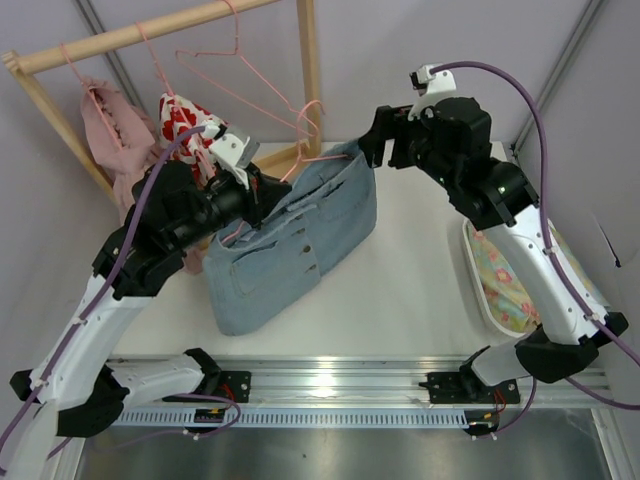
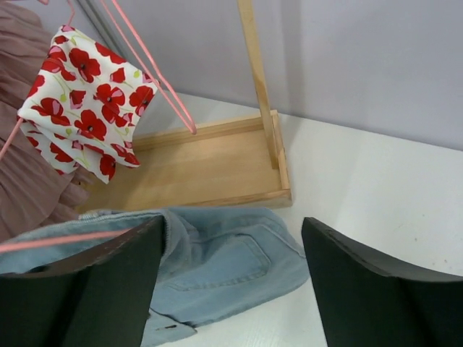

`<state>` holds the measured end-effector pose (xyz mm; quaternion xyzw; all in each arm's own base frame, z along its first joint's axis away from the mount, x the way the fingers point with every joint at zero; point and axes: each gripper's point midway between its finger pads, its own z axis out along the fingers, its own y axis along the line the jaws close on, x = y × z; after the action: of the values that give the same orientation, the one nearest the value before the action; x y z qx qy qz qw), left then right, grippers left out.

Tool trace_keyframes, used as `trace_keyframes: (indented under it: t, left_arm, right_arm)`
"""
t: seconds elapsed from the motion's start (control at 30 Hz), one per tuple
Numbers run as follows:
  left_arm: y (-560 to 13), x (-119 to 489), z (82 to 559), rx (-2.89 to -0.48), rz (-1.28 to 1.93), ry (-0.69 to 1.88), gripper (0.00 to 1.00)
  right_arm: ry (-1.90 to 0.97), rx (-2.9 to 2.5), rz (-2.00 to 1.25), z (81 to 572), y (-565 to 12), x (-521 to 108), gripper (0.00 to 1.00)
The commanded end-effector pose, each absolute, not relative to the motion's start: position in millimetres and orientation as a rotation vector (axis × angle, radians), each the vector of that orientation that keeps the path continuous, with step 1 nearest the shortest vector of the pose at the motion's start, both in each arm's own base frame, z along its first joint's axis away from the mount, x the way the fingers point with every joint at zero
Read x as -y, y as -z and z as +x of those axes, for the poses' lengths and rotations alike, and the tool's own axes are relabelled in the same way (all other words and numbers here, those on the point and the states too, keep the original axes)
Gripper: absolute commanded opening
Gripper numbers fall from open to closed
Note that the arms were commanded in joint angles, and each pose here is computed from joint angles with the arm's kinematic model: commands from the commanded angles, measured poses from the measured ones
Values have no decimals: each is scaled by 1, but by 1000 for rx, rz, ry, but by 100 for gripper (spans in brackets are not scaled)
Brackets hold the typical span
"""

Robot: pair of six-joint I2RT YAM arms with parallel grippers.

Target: Place the skirt on the hanger

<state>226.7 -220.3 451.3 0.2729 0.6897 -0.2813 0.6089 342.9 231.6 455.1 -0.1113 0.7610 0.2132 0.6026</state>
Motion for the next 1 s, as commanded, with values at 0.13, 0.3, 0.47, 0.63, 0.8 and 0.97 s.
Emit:
trace_keyframes:
  t: [0.13,0.3,0.47,0.63,0.8,0.97]
  left_arm:
    - [-502,200,253,-1543,350,601,0]
    - [-495,208,273,-1583,268,596,0]
    - [-495,214,281,-1576,242,612,0]
    - [-491,220,280,-1578,243,644,0]
    - [-489,218,280,-1580,225,647,0]
    - [-488,216,280,-1575,218,642,0]
  right_arm:
    - [-645,-1665,-353,299,-469,-231,83]
    - [-766,-1331,-874,204,-462,-293,83]
    - [-792,-1198,-1005,176,-466,-322,81]
    - [-692,-1105,-1084,168,-469,-354,80]
    - [-741,-1034,-1127,163,-473,-384,79]
    - [-754,-991,-1125,161,-482,-397,78]
